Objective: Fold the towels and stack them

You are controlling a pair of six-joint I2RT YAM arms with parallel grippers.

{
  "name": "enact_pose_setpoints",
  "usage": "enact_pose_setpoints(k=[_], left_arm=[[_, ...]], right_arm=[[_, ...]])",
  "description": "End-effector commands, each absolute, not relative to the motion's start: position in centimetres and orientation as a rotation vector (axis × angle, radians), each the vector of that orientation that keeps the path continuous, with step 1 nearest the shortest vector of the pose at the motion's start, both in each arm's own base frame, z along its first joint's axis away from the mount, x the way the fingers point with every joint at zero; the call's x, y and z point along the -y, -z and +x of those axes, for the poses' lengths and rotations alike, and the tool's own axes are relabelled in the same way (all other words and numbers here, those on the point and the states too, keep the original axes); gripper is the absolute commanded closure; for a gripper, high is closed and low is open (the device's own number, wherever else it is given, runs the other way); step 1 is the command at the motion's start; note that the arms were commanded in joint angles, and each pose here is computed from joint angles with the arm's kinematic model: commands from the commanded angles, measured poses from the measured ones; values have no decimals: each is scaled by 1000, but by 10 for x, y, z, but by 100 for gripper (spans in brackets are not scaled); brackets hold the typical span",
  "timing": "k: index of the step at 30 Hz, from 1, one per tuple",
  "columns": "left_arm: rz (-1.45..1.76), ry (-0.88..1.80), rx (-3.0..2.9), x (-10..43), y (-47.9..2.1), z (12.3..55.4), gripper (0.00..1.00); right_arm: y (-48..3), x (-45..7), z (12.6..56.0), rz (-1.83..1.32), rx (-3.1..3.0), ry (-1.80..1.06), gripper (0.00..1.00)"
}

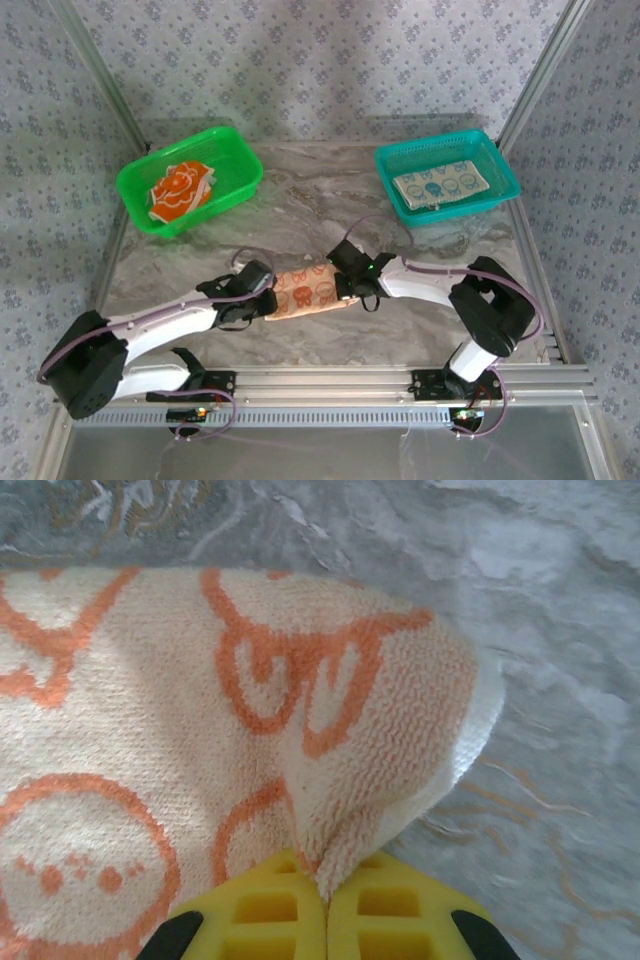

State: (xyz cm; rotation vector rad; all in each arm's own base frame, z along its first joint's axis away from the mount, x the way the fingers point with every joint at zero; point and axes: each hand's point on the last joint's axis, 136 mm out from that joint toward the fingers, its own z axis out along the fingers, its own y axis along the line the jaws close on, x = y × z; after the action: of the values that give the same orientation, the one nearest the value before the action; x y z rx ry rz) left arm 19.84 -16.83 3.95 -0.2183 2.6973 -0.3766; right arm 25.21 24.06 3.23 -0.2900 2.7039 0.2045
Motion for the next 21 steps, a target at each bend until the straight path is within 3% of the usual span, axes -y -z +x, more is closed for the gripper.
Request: enact_pose_setpoints(k=[1, 8, 15, 17, 21], left_arm=[[-200, 363, -2614, 163, -77, 211, 61], [-212, 399, -2496, 149, -130, 226, 34], [-200, 408, -2448, 144, -159, 234, 25], [-191, 399, -2443, 143, -164, 236, 11], [-166, 384, -2438, 144, -173, 239, 0]], right_arm=[[-60, -219, 257, -331, -2673, -109, 100], [-125, -196, 281, -401, -2574, -33, 100], [-193, -178, 309, -483, -2451, 9, 100], [-214, -172, 318, -495, -2415, 16, 100], [-249, -162, 331, -525, -2353, 51, 100]])
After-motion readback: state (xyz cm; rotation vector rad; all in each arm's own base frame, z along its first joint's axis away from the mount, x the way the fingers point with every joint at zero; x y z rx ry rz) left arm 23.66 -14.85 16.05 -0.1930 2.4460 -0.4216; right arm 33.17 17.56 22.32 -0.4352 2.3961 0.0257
